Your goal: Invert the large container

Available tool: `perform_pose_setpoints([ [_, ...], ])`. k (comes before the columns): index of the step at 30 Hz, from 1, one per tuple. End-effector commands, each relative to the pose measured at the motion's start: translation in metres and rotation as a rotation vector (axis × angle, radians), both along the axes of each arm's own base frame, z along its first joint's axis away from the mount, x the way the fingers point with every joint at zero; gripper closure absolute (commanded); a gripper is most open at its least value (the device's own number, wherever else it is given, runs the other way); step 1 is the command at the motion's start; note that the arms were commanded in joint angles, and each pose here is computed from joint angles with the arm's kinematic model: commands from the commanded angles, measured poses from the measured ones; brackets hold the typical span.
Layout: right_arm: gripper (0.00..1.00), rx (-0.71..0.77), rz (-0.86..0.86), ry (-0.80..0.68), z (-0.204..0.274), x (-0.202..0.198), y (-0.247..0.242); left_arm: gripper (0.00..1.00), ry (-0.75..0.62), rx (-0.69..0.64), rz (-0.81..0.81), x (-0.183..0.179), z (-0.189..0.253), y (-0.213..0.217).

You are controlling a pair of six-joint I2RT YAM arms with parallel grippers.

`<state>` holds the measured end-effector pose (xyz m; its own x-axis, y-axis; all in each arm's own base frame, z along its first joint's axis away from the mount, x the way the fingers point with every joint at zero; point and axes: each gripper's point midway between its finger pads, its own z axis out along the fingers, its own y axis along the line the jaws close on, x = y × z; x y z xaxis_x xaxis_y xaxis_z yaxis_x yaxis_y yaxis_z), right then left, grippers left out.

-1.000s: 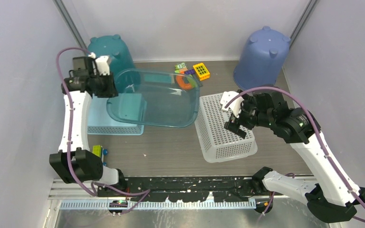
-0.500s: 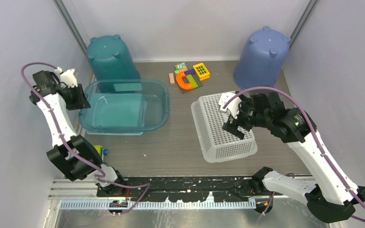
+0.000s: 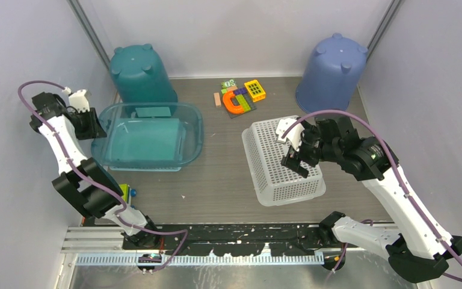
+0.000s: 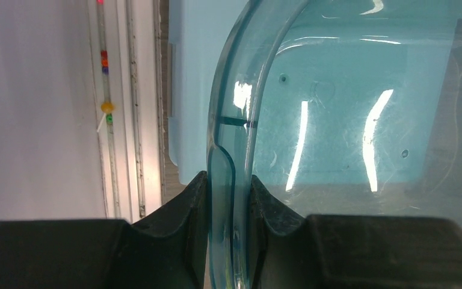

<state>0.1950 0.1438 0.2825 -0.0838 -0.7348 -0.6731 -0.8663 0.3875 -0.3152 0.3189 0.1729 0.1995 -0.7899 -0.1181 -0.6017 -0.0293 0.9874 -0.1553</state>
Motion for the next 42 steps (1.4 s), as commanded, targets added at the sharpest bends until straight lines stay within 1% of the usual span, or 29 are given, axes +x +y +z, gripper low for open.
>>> perform_pose_setpoints([
  [1, 0.08, 0.044, 0.005, -0.025, 0.008, 0.002, 0.005, 1.00, -0.136, 0.019, -0.021, 0.021, 0.021, 0.004],
  [6, 0.08, 0.044, 0.003, -0.019, 0.006, 0.003, 0.005, 1.00, -0.152, 0.013, -0.017, 0.028, 0.016, 0.007],
  [18, 0.08, 0.042, 0.011, -0.002, 0.002, 0.002, 0.007, 0.99, -0.135, -0.003, 0.011, 0.041, -0.006, 0.020],
  [22, 0.08, 0.042, 0.013, 0.003, 0.002, 0.002, 0.008, 0.92, -0.128, 0.009, 0.018, 0.042, -0.010, 0.024],
  [26, 0.08, 0.044, 0.014, 0.008, 0.002, 0.002, 0.009, 0.78, -0.117, 0.028, 0.035, 0.042, -0.013, 0.031],
  [29, 0.08, 0.045, 0.019, 0.012, 0.002, 0.001, 0.010, 0.69, -0.113, 0.038, 0.046, 0.042, -0.012, 0.036],
  [32, 0.08, 0.046, 0.021, 0.015, 0.002, 0.001, 0.010, 0.63, -0.110, 0.043, 0.062, 0.041, -0.011, 0.040],
  [34, 0.08, 0.045, 0.021, 0.018, 0.001, 0.001, 0.010, 0.56, -0.112, 0.043, 0.070, 0.041, -0.010, 0.042],
  [40, 0.08, 0.048, 0.025, 0.027, -0.001, 0.001, 0.012, 0.51, -0.120, 0.045, 0.080, 0.039, -0.003, 0.043],
  [42, 0.07, 0.050, 0.023, 0.029, -0.002, 0.003, 0.014, 0.45, -0.133, 0.041, 0.081, 0.037, 0.004, 0.042],
])
